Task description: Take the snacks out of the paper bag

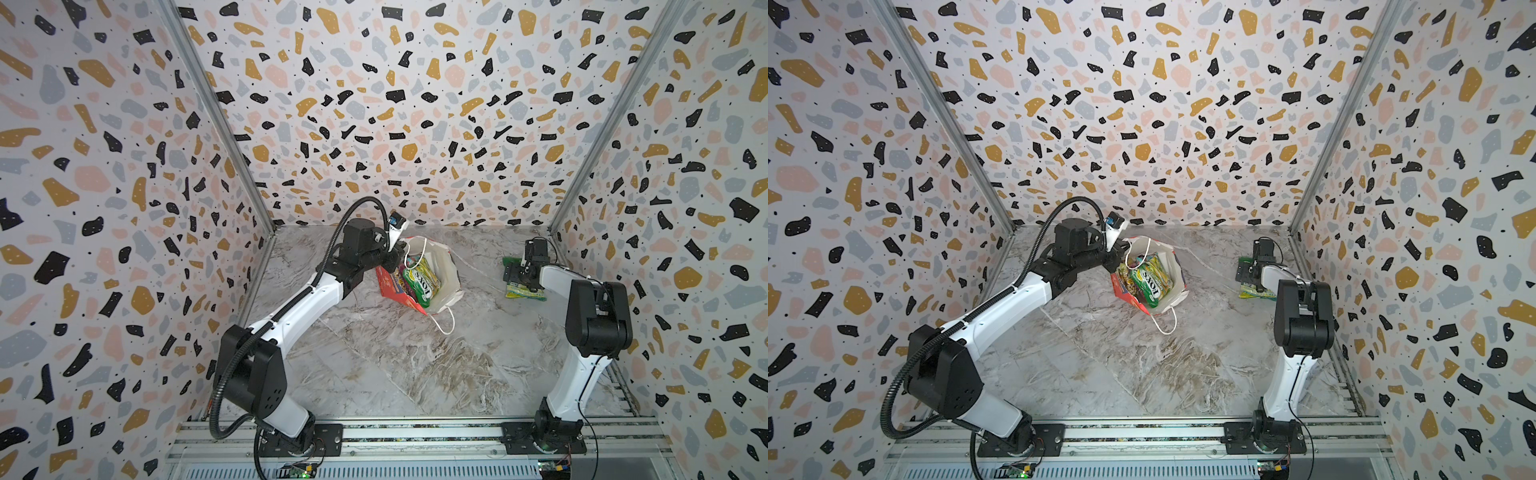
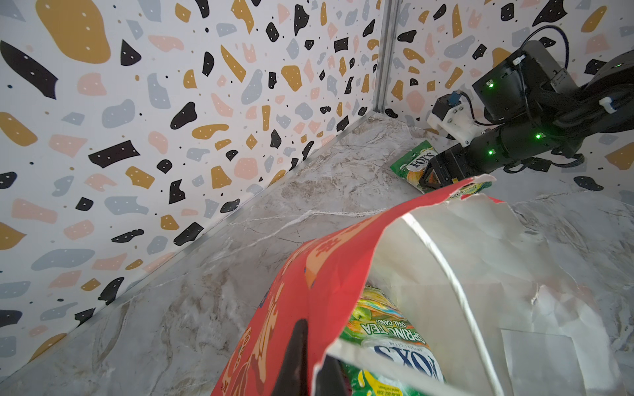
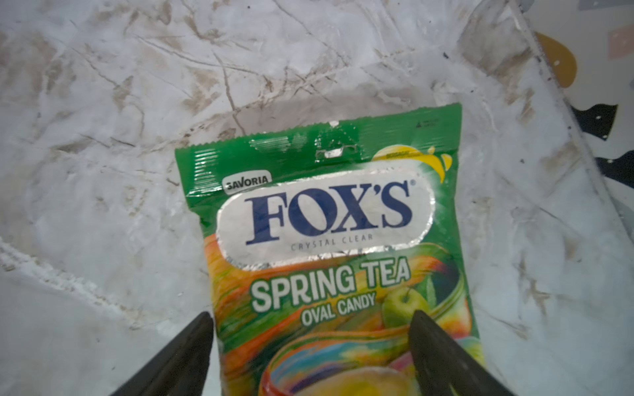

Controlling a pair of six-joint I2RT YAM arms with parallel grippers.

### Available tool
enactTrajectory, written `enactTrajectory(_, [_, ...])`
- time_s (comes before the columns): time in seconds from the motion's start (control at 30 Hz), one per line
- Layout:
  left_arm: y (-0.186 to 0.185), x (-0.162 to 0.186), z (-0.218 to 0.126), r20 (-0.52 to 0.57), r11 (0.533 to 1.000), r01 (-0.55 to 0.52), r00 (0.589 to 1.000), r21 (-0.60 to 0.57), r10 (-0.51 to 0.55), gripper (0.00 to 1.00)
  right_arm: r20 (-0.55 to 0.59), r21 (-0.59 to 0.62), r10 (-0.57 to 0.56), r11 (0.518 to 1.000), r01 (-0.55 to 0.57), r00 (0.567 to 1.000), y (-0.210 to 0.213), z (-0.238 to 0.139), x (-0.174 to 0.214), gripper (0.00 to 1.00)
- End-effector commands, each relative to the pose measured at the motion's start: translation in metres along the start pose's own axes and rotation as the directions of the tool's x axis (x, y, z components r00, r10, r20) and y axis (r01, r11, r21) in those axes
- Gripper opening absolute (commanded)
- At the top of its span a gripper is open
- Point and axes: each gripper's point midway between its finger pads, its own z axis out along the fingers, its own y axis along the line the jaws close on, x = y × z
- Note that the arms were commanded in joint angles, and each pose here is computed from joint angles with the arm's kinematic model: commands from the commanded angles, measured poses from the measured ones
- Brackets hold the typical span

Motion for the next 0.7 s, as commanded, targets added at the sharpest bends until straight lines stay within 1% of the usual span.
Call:
enactTrajectory(0.0, [0.004, -0.024, -0.007, 0.081, 0.999, -0.035, 0.996, -0.017, 0.036, 0.00, -0.003, 0.050, -0.018, 0.999, 0.018, 1.000, -0.010, -0.002, -0.005, 0.87])
enactTrajectory(0.23, [0.004, -0.024, -0.009, 0.077, 0.999, -0.036, 0.996, -0.019, 0.037, 0.00, -0.007, 0.076, -0.061, 0.995, 0.062, 0.998, -0.018, 0.008, -0.007, 0.84])
enactTrajectory(0.4, [0.003, -0.026, -0.012, 0.079, 0.999, -0.039, 0.996, -0.016, 0.040, 0.00, -0.001, 0.048, -0.116, 0.992, 0.116, 0.993, -0.012, 0.005, -0.012, 0.83])
enactTrajectory(0.53, [0.004, -0.027, -0.014, 0.079, 0.999, -0.045, 0.996, -0.026, 0.047, 0.00, 0.017, 0.028, -0.176, 0.984, 0.175, 0.984, -0.007, 0.002, -0.013, 0.79])
enactTrajectory(0.6, [0.003, -0.028, -0.015, 0.084, 0.999, -0.045, 0.995, -0.024, 0.047, 0.00, 0.020, -0.002, -0.210, 0.978, 0.210, 0.978, 0.001, 0.003, -0.012, 0.74])
enactTrajectory(0.67, [0.003, -0.028, -0.016, 0.084, 0.999, -0.044, 0.995, -0.023, 0.046, 0.00, 0.021, -0.019, -0.250, 0.968, 0.251, 0.968, 0.009, 0.004, -0.011, 0.71])
